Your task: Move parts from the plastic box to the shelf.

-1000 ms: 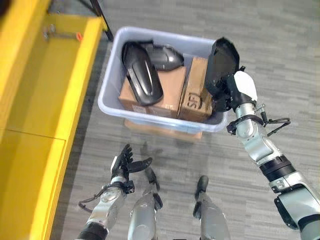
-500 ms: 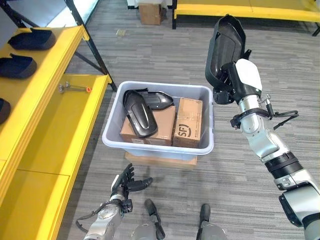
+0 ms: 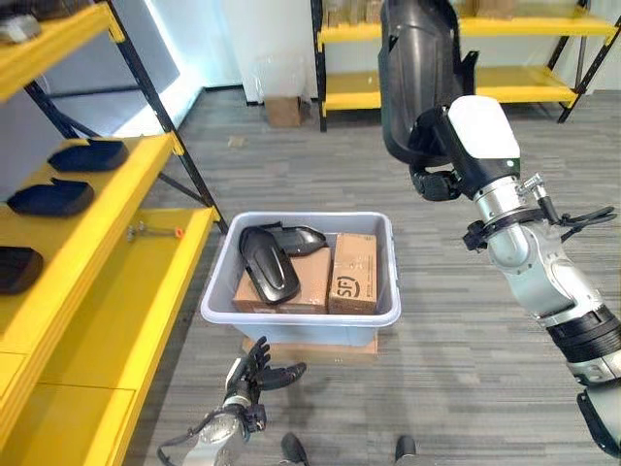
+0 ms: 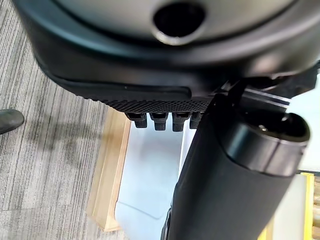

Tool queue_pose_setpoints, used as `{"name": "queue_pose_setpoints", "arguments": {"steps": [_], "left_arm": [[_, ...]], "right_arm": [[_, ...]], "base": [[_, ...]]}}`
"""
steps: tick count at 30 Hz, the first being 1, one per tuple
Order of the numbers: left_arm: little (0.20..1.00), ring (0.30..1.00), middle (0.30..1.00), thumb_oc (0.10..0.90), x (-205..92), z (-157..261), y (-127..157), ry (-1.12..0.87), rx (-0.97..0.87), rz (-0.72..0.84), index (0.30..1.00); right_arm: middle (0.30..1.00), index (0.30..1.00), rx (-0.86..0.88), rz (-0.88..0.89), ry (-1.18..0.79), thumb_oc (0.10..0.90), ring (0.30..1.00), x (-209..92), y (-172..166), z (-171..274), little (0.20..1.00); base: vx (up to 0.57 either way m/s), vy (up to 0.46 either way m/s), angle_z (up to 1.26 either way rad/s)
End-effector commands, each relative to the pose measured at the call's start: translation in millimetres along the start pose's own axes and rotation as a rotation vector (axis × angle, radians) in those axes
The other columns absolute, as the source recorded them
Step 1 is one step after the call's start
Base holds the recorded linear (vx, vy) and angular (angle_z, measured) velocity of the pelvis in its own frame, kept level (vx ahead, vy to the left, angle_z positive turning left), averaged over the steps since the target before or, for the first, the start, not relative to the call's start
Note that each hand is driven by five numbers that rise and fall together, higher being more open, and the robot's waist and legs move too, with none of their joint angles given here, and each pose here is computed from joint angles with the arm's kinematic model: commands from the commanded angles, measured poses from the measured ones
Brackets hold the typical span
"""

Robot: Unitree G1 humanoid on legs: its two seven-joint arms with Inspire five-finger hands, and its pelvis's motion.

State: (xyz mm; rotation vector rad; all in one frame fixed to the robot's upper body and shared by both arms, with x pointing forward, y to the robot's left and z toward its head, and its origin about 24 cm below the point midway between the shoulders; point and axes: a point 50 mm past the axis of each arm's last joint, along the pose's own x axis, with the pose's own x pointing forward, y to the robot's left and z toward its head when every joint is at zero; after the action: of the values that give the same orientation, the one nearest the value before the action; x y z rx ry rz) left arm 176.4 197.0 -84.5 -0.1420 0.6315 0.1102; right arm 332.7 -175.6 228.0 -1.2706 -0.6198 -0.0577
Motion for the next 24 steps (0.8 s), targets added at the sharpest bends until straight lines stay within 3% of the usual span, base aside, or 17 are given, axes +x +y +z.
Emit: {"name": "queue_pose_setpoints", "arguments": {"steps": [1,7,11,17,24], "left_arm": [[1.000,1.000,1.000,0.900,2,29,6,-0.133,0.015,-0.008,1.000],[1.000,1.000,1.000,0.900,0,33,8,-0.146,0.002,-0.008,1.000],[1.000,1.000,1.000,0.900,5,37,0,-0.141,0.009,-0.047,1.000],[1.000,1.000,1.000,0.900,13,52,-26,-0.178,0.022,-0.139,1.000],[1.000,1.000,1.000,0.900,10,60,-24,-0.215,0.094,-0.163,1.000]], "right_arm": [[0.300,0.300,0.007,-0.209,-0.149,0.400,0.300,28,-45,27,0.300],[0.300,0.300,0.036,-0.185,-0.169,0.400,0.300,30,-41,32,0.300],[0.300,0.300,-0.013,-0.198,-0.141,0.400,0.300,24,-47,20,0.300],[0.300,0.300,-0.014,-0.230,-0.112,0.400,0.300,19,-58,13,0.300],[0.300,0.300,0.025,-0.212,-0.093,0.400,0.300,19,-50,11,0.300]], "base": [[-0.23,-0.285,0.24],[-0.23,-0.214,0.45],[-0.23,-0.242,1.58],[-0.02,0.053,1.23],[0.08,0.193,0.70]]}}
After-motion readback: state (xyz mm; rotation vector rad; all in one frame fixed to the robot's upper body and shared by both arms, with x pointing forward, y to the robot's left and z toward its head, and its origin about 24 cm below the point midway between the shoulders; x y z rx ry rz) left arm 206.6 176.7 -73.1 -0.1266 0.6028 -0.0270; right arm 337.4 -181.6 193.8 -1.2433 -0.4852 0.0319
